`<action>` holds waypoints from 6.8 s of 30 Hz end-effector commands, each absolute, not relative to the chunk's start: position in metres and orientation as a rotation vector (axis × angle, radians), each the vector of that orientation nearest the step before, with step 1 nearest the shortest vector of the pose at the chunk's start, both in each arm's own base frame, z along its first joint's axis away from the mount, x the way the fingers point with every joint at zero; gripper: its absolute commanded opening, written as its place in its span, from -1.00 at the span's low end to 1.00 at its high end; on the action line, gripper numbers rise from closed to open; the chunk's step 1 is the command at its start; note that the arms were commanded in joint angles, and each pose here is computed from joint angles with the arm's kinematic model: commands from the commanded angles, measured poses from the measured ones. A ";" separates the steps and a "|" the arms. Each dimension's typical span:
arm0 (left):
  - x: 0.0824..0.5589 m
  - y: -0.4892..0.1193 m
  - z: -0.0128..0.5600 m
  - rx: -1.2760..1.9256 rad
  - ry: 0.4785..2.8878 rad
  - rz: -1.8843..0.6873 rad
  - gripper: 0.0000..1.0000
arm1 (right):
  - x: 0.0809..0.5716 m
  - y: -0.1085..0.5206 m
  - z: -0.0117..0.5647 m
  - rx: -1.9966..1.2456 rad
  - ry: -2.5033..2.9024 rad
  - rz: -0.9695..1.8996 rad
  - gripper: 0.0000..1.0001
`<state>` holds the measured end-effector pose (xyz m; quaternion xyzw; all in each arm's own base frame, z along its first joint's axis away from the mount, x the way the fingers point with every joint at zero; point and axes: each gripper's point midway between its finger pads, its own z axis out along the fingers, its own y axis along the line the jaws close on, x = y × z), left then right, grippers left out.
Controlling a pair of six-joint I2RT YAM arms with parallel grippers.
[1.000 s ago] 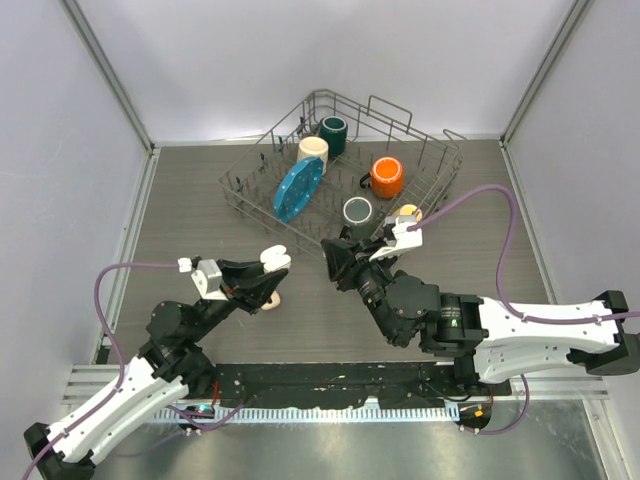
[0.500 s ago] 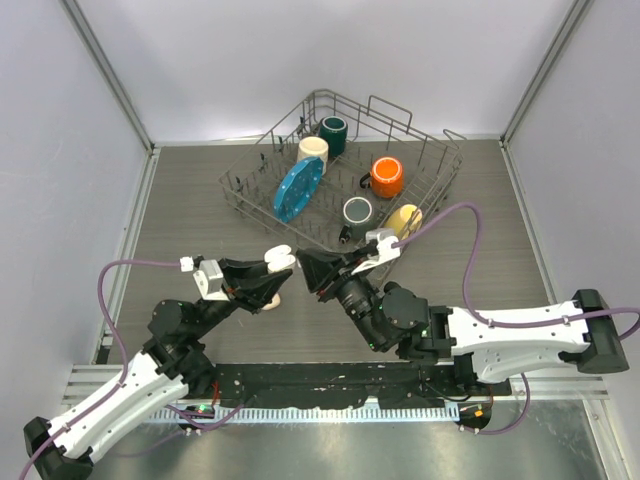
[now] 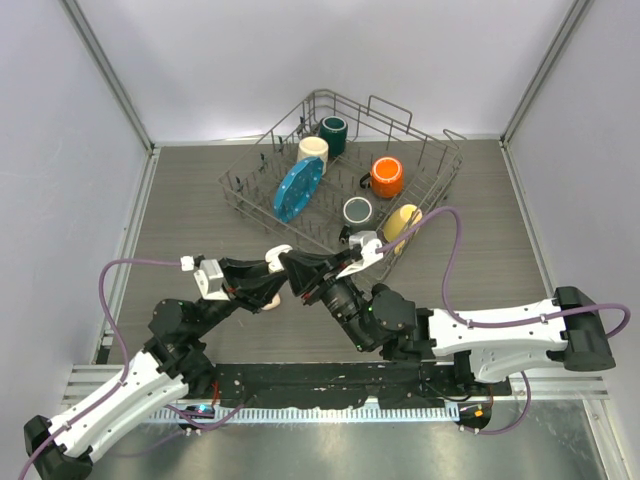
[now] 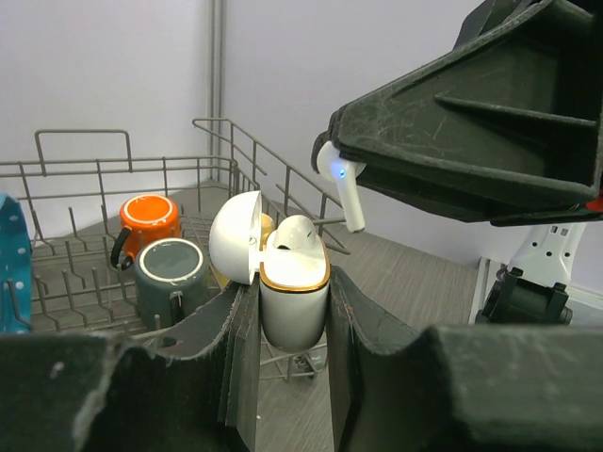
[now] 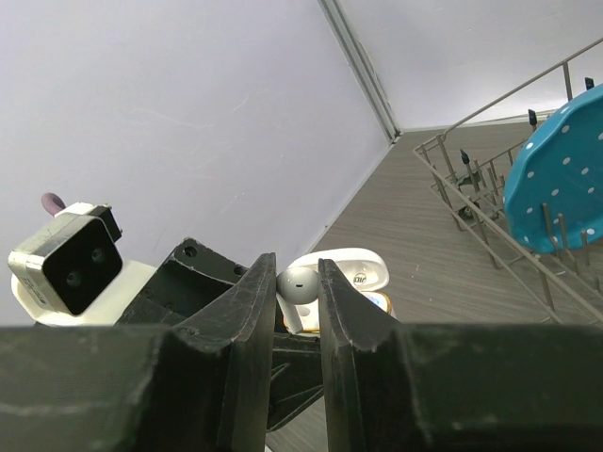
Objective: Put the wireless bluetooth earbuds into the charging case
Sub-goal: Place the earbud in the charging case, then close the charging case.
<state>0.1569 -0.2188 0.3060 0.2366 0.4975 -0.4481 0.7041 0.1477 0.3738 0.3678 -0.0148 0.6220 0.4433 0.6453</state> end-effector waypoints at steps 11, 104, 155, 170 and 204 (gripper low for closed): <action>0.147 -0.217 0.334 0.516 1.010 -1.041 -1.00 | 0.149 0.386 0.380 -0.008 1.365 1.015 -0.98; 0.151 -0.209 0.338 0.469 1.019 -1.018 -1.00 | 0.128 0.363 0.427 -0.096 1.439 1.047 0.33; 0.145 -0.217 0.337 0.507 1.019 -1.062 -1.00 | 0.144 0.389 0.371 -0.346 1.764 0.986 -0.93; 0.133 -0.227 0.327 0.587 1.043 -1.127 -1.00 | 0.182 0.320 0.386 0.024 1.727 0.884 0.16; 0.123 -0.238 0.334 0.677 1.020 -1.168 -1.00 | 0.169 0.355 0.330 -0.273 1.976 1.073 0.39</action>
